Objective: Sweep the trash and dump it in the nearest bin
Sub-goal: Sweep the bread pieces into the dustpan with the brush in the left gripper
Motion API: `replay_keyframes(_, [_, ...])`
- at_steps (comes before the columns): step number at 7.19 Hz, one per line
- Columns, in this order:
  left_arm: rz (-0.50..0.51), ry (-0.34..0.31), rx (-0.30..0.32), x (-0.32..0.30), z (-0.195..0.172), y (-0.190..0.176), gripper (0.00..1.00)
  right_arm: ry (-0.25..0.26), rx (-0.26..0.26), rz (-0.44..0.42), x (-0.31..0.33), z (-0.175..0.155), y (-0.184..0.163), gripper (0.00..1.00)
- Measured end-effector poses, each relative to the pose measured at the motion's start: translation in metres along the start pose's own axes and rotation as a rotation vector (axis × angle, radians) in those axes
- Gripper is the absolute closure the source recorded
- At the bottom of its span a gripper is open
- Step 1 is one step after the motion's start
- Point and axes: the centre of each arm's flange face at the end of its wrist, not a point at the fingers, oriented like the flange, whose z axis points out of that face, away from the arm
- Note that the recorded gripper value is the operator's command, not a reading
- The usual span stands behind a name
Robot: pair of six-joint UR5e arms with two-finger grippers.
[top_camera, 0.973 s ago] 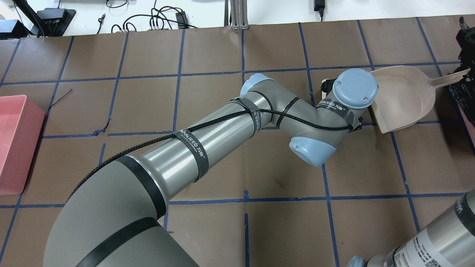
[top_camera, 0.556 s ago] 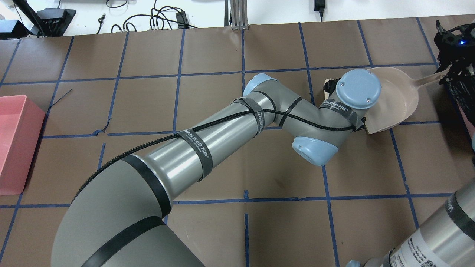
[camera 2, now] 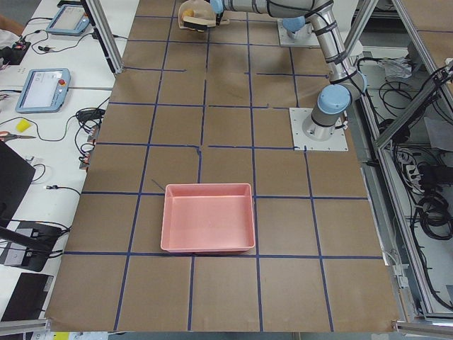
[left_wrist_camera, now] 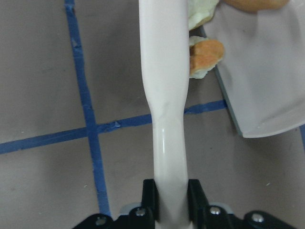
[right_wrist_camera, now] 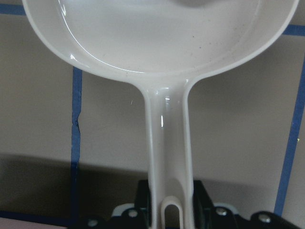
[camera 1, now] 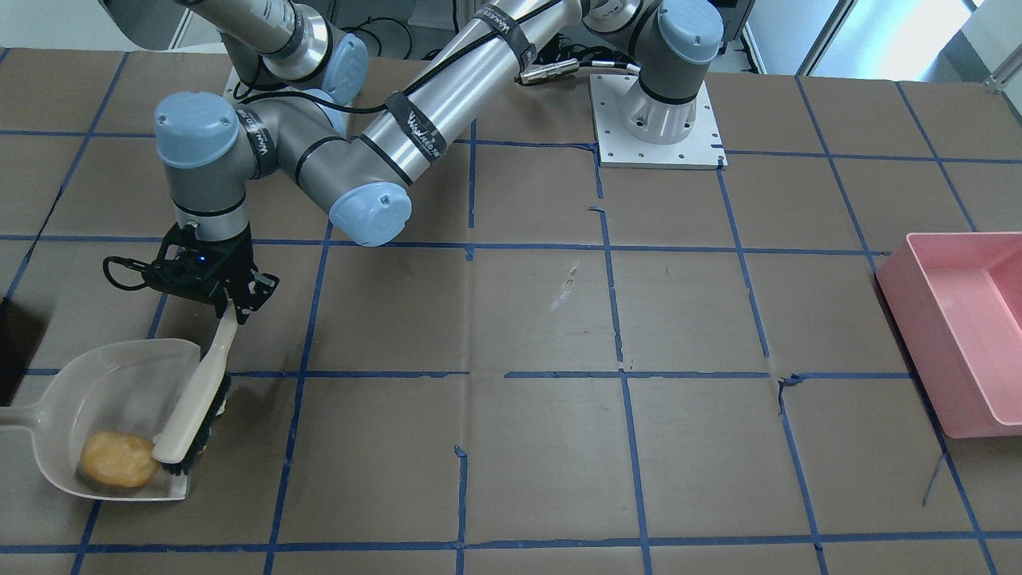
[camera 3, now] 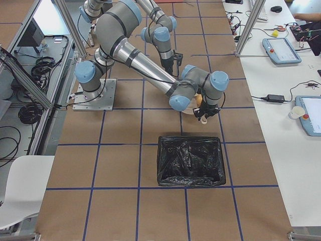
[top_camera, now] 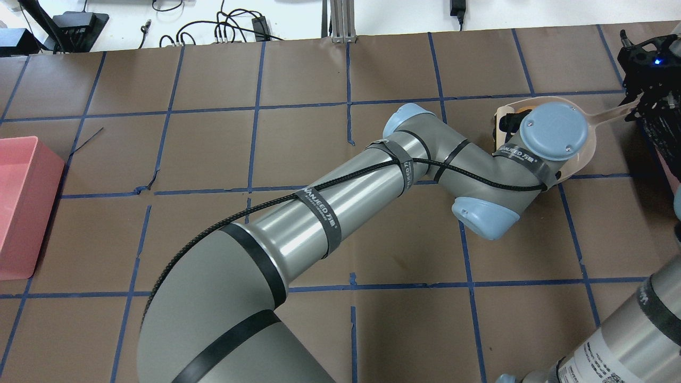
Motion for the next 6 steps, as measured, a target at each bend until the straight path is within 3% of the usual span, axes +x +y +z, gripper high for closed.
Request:
replay_keyframes(3, [-0.029, 0.033, 0.036, 0.035, -0.027, -0.027, 1.0, -0.007, 0.006, -0.002, 0.002, 0.001, -0.006, 1.0])
replay_keyframes(6, [-0.024, 0.056, 0.051, 0.057, -0.061, -0.02, 1.0, -0.012, 0.012, 0.0, 0.002, 0.002, -0.008, 1.0])
